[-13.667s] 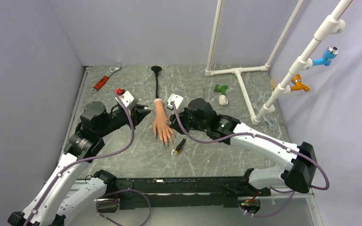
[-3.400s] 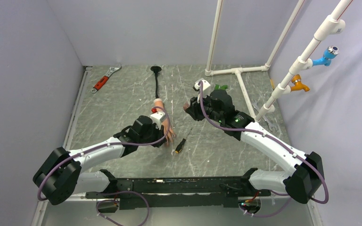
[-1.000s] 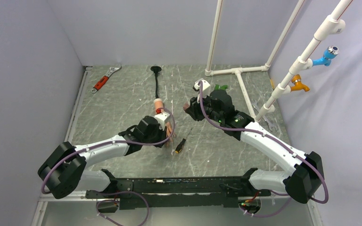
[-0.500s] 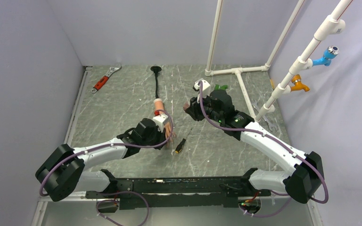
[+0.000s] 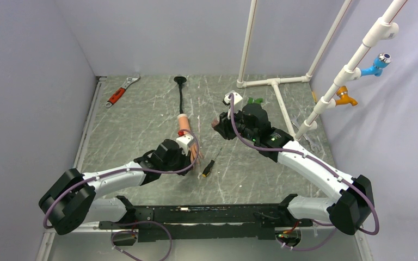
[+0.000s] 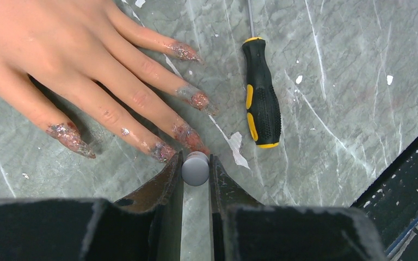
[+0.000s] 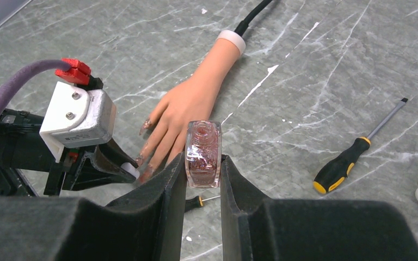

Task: Paint the nails
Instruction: Paint the nail polish on the nail.

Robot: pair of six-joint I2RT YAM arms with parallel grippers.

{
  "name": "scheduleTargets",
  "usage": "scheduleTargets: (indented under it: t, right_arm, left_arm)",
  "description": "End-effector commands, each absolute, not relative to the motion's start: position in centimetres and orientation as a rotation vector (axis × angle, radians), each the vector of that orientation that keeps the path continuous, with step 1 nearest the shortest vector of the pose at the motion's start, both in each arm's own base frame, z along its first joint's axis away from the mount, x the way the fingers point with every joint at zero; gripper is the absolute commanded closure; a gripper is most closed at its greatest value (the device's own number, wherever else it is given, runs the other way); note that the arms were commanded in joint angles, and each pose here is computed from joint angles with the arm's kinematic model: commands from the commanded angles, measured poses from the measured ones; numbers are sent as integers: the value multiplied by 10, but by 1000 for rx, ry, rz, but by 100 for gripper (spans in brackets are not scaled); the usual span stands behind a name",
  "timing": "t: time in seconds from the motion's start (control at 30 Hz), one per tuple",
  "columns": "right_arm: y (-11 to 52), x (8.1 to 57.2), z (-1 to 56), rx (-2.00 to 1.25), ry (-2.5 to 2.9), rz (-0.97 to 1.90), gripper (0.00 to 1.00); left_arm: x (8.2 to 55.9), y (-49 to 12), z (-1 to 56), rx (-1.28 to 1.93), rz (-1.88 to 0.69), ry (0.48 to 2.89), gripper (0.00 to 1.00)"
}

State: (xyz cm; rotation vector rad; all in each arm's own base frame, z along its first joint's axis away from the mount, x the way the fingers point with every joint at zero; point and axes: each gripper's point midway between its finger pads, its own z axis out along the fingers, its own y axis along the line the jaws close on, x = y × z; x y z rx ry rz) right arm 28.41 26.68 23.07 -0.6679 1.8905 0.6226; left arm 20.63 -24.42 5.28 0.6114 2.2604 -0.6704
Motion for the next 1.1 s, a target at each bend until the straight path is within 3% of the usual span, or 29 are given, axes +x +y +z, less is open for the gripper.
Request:
scheduleTargets:
  t: [0.0, 1.07]
  right_arm:
    - [273, 286, 247, -654, 1842, 667, 100]
    - [272, 286, 248, -650, 1838, 662, 100]
  left_arm:
    - [208, -251, 66, 603, -705, 2215, 100]
    - [231, -254, 75, 567, -613, 2225, 100]
